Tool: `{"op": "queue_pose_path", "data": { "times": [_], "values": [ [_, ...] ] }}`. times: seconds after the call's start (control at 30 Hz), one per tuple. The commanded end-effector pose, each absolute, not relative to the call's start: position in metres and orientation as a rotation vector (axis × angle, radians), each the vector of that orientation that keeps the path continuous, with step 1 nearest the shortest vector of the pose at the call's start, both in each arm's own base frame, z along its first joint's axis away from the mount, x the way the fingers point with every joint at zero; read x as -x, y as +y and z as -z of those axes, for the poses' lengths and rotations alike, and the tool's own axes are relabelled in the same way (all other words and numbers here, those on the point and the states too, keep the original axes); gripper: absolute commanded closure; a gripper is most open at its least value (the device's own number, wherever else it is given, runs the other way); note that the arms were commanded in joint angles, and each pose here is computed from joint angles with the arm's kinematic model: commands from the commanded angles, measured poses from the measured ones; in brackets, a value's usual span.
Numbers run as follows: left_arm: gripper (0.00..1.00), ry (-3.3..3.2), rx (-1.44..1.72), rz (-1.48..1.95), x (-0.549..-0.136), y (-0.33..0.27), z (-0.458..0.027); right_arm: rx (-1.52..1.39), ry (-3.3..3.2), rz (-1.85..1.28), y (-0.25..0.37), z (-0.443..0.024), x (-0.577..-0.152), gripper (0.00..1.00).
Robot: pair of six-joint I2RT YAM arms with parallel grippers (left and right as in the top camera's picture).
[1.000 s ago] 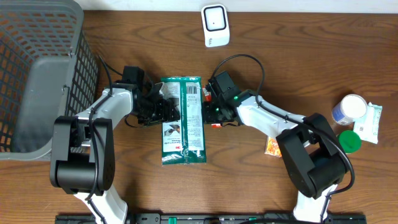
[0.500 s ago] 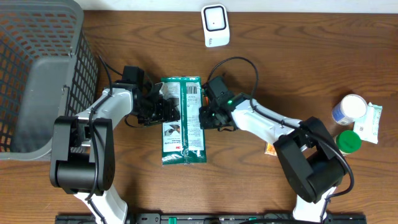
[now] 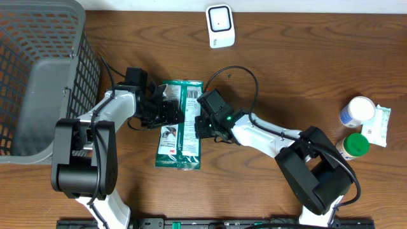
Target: Scan the item barcode
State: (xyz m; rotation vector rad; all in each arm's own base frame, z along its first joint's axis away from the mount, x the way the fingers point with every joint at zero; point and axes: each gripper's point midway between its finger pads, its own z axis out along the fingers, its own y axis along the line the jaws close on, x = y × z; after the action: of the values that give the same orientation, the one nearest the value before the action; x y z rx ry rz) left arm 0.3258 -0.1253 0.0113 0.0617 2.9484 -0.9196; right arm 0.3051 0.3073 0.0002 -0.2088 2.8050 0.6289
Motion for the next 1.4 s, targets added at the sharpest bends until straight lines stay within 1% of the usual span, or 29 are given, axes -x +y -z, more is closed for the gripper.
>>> {"op": "queue_pose_path", "data": {
  "times": [0.0,0.23,0.27,0.37,0.4,0.47,0.57,0.6,0.63,0.67,0.8,0.93,1.07,1.13,1.2,1.27,1.3,1.33,1.37],
  "values": [
    [0.35,3.075,-0.061,0.791,-0.301,-0.114,0.02,0.281,2.844,-0.672,0.313,0.01,-0.288,0.99],
    [0.36,3.049,-0.096,0.934,-0.296,-0.134,0.012,0.294,2.836,-0.675,0.314,0.009,-0.289,0.99],
    [0.37,3.051,-0.1,0.935,-0.295,-0.135,0.012,0.294,2.836,-0.675,0.314,0.009,-0.289,0.99],
    [0.62,3.05,-0.102,0.938,-0.295,-0.136,0.012,0.294,2.836,-0.675,0.314,0.009,-0.289,0.99],
    [0.68,3.048,-0.101,0.944,-0.295,-0.136,0.012,0.297,2.835,-0.675,0.314,0.009,-0.289,0.99],
    [0.73,3.042,-0.101,0.969,-0.295,-0.139,0.01,0.299,2.834,-0.675,0.315,0.009,-0.289,0.99],
    [0.73,3.041,-0.102,0.969,-0.295,-0.139,0.01,0.299,2.834,-0.675,0.315,0.009,-0.289,0.99],
    [0.76,3.041,-0.102,0.969,-0.295,-0.139,0.01,0.302,2.832,-0.676,0.315,0.009,-0.289,0.99],
    [0.88,3.041,-0.103,0.969,-0.295,-0.139,0.01,0.315,2.828,-0.675,0.315,0.009,-0.289,0.99],
    [0.93,3.041,-0.104,0.969,-0.295,-0.139,0.01,0.323,2.825,-0.675,0.315,0.009,-0.289,0.99],
    [0.93,3.03,-0.106,0.944,-0.298,-0.135,0.009,0.33,2.797,-0.689,0.313,0.0,-0.296,0.99],
    [0.93,3.006,-0.102,0.841,-0.308,-0.123,0.001,0.358,2.682,-0.743,0.309,-0.043,-0.314,0.94],
    [0.93,2.917,-0.146,0.794,-0.319,-0.118,-0.025,0.372,2.555,-0.708,0.291,-0.097,-0.326,0.88],
    [0.93,2.862,-0.177,0.763,-0.324,-0.117,-0.041,0.337,2.517,-0.673,0.276,-0.122,-0.328,0.83],
    [0.93,2.801,-0.191,0.696,-0.33,-0.112,-0.061,0.281,2.494,-0.63,0.251,-0.147,-0.327,0.75],
    [0.93,2.764,-0.186,0.636,-0.333,-0.106,-0.076,0.228,2.484,-0.592,0.231,-0.16,-0.328,0.62],
    [0.93,2.747,-0.184,0.601,-0.333,-0.102,-0.084,0.204,2.482,-0.576,0.222,-0.164,-0.328,0.59],
    [0.93,2.733,-0.183,0.57,-0.333,-0.099,-0.09,0.176,2.484,-0.559,0.212,-0.167,-0.329,0.57],
    [0.93,2.715,-0.176,0.534,-0.334,-0.095,-0.097,0.151,2.487,-0.546,0.204,-0.168,-0.33,0.52]
  ]
}}
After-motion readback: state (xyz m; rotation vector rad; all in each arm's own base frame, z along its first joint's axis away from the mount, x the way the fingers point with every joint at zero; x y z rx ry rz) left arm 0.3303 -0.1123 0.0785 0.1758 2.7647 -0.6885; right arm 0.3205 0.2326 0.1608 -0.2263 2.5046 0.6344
